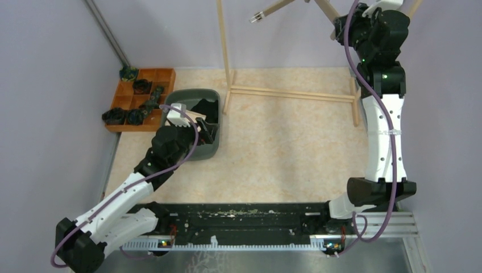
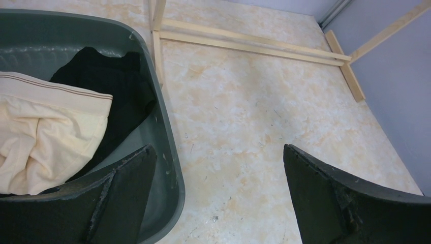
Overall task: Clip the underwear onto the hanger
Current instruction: Pick up the hanger from the clothesline.
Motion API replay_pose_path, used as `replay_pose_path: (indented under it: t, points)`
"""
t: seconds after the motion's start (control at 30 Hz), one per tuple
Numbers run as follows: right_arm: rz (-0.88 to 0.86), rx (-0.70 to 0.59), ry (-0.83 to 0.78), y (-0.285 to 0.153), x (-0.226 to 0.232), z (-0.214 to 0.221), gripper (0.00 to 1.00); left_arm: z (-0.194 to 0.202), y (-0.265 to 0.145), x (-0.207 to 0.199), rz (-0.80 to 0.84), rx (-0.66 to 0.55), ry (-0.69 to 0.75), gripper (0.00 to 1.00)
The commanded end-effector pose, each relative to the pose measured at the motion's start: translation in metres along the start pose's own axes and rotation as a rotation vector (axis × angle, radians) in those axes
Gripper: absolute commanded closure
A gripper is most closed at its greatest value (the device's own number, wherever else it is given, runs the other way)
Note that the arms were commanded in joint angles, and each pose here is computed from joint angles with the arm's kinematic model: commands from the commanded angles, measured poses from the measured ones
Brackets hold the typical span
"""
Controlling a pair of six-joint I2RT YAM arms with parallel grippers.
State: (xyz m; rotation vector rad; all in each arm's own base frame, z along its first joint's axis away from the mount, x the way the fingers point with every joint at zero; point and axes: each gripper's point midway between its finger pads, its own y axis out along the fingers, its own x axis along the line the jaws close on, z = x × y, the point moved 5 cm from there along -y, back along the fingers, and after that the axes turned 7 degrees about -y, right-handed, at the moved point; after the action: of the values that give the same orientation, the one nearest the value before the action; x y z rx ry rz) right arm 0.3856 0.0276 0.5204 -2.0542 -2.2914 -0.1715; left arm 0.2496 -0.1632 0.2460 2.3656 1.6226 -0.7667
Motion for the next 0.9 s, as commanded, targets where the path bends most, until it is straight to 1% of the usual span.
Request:
replay_pose_path:
  t: [0.0, 0.57, 0.87]
  points:
    - [0.022, -0.124, 0.010, -0.020, 0.000, -0.033, 1.00, -0.004, -0.004, -0.004, 0.022, -0.023, -0.011, 0.01]
    - [0.000, -0.014, 0.010, 0.014, -0.003, 0.000, 1.00, -0.003, -0.003, -0.003, 0.017, -0.023, -0.010, 0.01]
    - [0.005, -0.008, 0.010, 0.010, -0.004, 0.002, 1.00, -0.001, -0.001, -0.002, 0.012, -0.020, -0.010, 0.01]
